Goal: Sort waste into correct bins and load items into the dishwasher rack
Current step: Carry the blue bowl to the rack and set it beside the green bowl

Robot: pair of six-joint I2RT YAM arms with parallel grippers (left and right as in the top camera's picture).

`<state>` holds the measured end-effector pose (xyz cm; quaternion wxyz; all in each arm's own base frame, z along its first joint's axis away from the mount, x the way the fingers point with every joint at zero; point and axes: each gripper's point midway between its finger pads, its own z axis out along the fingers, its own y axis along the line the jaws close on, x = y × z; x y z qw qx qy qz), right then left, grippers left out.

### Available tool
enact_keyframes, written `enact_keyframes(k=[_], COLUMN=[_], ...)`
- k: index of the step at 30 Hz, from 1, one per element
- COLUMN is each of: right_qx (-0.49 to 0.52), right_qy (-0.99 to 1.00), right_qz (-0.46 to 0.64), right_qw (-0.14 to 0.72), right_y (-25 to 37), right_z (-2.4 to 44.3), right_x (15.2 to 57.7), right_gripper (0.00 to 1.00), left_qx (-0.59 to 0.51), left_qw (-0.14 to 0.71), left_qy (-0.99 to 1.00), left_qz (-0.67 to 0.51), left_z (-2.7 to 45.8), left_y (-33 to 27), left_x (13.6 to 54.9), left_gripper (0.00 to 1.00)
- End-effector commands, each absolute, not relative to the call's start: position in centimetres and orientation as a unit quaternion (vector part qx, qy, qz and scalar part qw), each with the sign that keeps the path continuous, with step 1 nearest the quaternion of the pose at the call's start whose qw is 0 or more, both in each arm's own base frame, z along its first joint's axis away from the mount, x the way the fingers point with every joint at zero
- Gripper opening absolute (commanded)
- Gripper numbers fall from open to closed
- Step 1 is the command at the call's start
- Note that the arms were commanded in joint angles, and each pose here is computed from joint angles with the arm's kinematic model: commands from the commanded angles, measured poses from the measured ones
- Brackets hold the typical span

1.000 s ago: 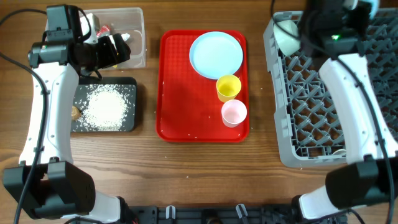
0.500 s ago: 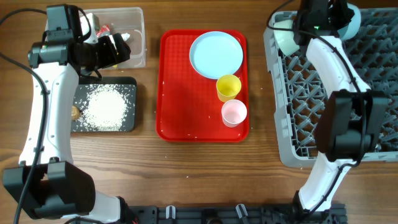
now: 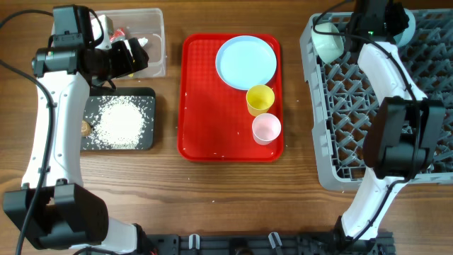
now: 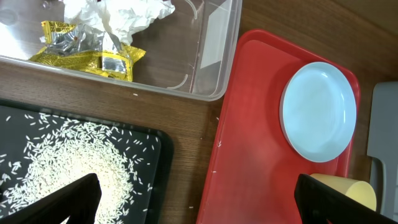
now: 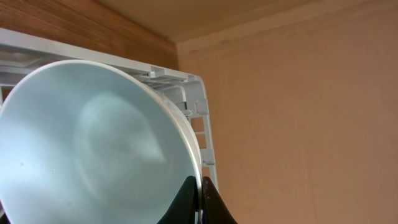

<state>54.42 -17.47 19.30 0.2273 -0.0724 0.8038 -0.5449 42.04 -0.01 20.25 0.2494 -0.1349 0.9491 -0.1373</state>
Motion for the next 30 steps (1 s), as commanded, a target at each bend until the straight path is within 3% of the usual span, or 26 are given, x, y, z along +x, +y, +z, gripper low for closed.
enact_keyframes(k=[1,16,24,30], right_qx=[-0.093,-0.108,0.032,0.023], right_qy=[0.82,0.851,0.742,0.77], right_qz=[-0.515,-0.454,-0.603,-0.58], right_qw=[0.233,0.242,0.291,0.266], right_y=[-16.5,-13.6,-16.9,-16.7], right_z=[17.1,14.4,23.9,21.1], right_x=[55.3,55.3,55.0,54.3], right_gripper=[0.04,0.04,0.04,0.04], left_qx=[-0.136,-0.136,-0.136,-0.136], left_qw=[0.255,0.255,0.255,0.255], left_qy=[0.947,0.947,0.947,0.947], left_qz=[-0.142,-0.142,-0.142,-0.142], left_z=[20.7,20.7,20.7,20.7], left_y=[-0.1,-0.1,-0.1,-0.1], left_x=[42.1,42.1,42.1,42.1], left_gripper=[1.0,1.0,1.0,1.0])
